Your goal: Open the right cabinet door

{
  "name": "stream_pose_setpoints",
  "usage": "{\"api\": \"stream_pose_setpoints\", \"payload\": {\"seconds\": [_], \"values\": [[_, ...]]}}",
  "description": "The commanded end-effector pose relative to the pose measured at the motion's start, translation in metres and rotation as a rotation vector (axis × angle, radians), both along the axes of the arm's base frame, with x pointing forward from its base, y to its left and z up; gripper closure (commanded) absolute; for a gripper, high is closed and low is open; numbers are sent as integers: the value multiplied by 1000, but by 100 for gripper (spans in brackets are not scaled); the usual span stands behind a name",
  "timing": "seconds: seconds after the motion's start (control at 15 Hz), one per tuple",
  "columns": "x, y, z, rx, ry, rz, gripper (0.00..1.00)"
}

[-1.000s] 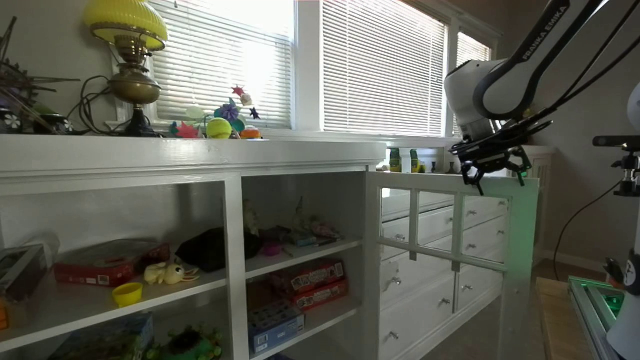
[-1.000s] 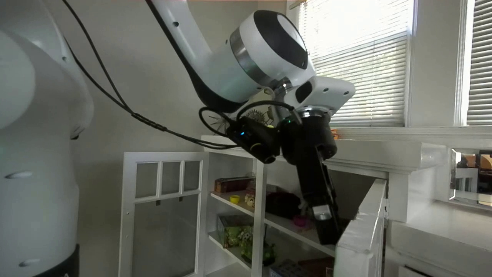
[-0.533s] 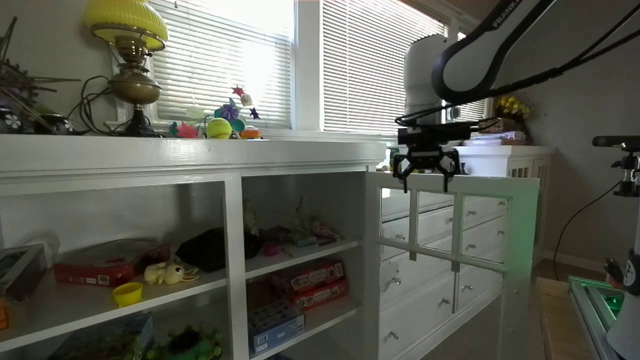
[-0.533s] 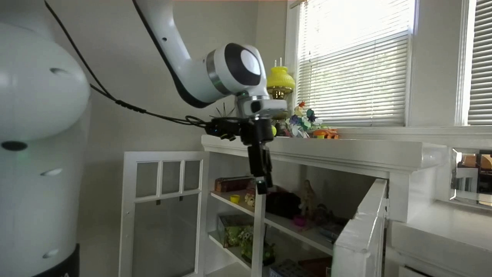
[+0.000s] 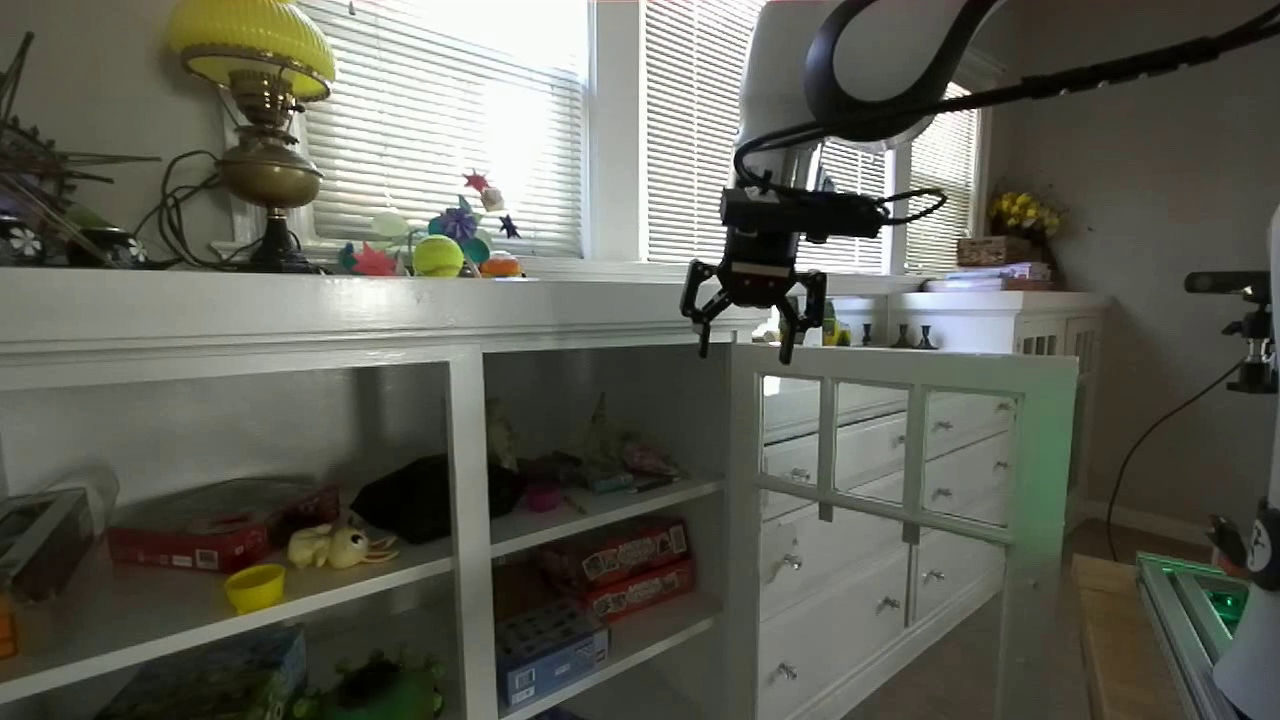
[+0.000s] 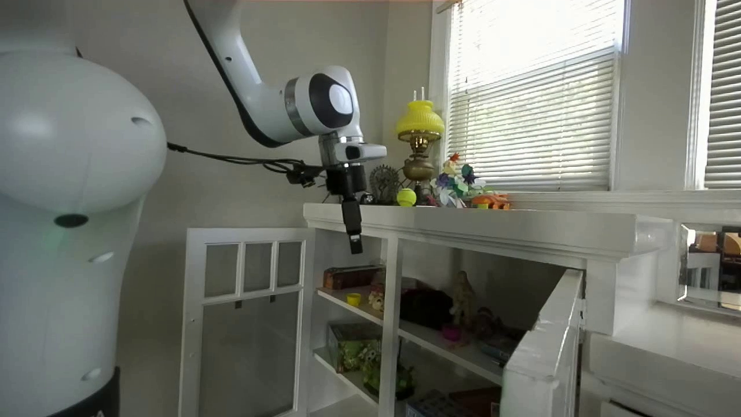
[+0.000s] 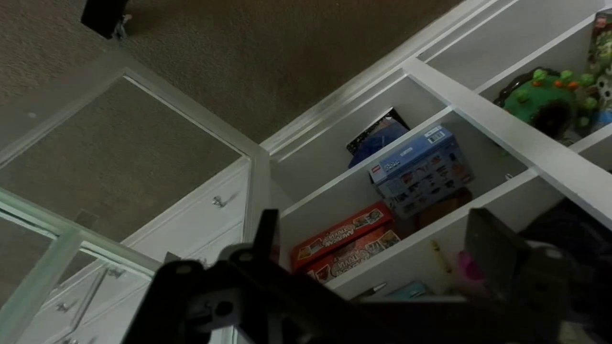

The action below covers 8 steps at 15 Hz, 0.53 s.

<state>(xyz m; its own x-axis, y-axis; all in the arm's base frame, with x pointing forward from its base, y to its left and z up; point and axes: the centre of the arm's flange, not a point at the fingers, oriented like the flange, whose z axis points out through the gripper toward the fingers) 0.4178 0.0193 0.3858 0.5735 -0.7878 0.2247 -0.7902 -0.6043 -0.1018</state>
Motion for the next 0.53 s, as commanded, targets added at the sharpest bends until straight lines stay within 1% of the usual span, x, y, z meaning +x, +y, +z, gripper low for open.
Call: {"api": "stream_pose_setpoints", "payload": {"seconds": [0.0, 0.47], "values": [[0, -1, 0, 0, 2, 4, 0], [1, -2, -3, -1, 8, 7, 0]]}}
